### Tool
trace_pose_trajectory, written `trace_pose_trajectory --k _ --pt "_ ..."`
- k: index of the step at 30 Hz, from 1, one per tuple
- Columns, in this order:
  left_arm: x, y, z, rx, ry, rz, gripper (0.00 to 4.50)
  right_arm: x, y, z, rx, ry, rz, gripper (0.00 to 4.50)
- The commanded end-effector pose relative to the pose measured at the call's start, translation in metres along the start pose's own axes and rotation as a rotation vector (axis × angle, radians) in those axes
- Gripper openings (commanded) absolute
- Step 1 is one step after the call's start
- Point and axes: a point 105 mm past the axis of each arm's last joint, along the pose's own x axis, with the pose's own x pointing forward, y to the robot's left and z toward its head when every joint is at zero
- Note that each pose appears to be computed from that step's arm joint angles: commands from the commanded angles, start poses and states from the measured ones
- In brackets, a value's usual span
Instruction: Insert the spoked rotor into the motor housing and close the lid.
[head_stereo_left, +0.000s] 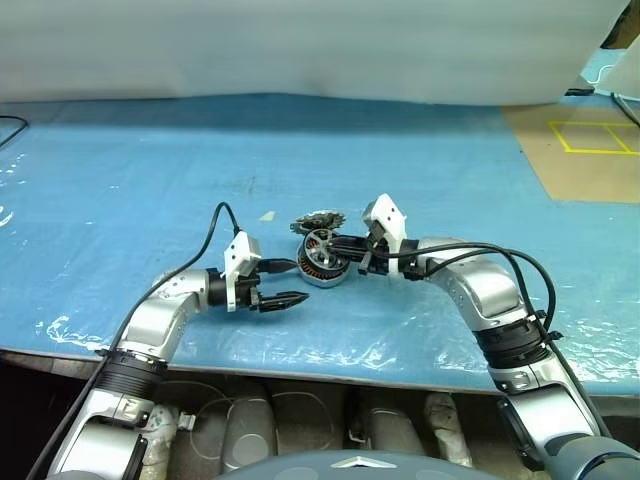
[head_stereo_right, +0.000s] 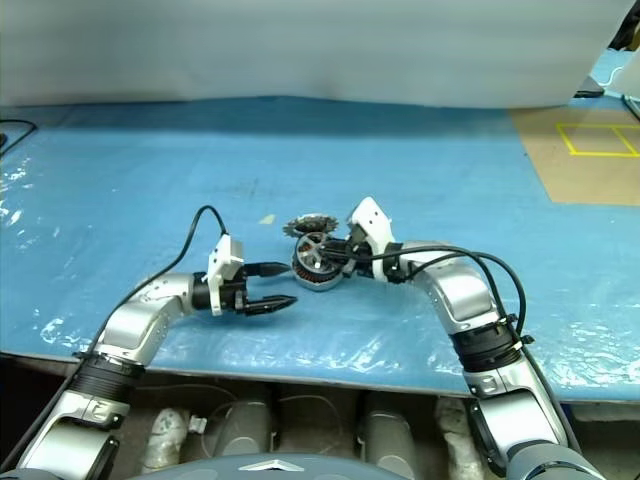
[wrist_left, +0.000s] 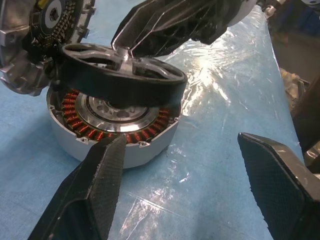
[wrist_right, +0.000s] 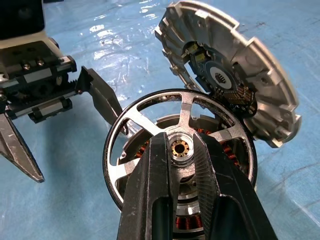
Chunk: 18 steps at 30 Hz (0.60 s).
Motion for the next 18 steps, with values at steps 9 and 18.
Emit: trace_pose_trajectory --k 9,18 --pt "0.0 0.0 0.003 0.026 -0.019 -0.005 3.74 -0.006 0.002 0.018 -0.055 -0.042 0.002 0.25" --pt "0.0 -0.001 0.002 0.024 -0.02 -0.004 3.74 -0.003 -0.005 0.006 -0.133 0.024 -0.038 0.25"
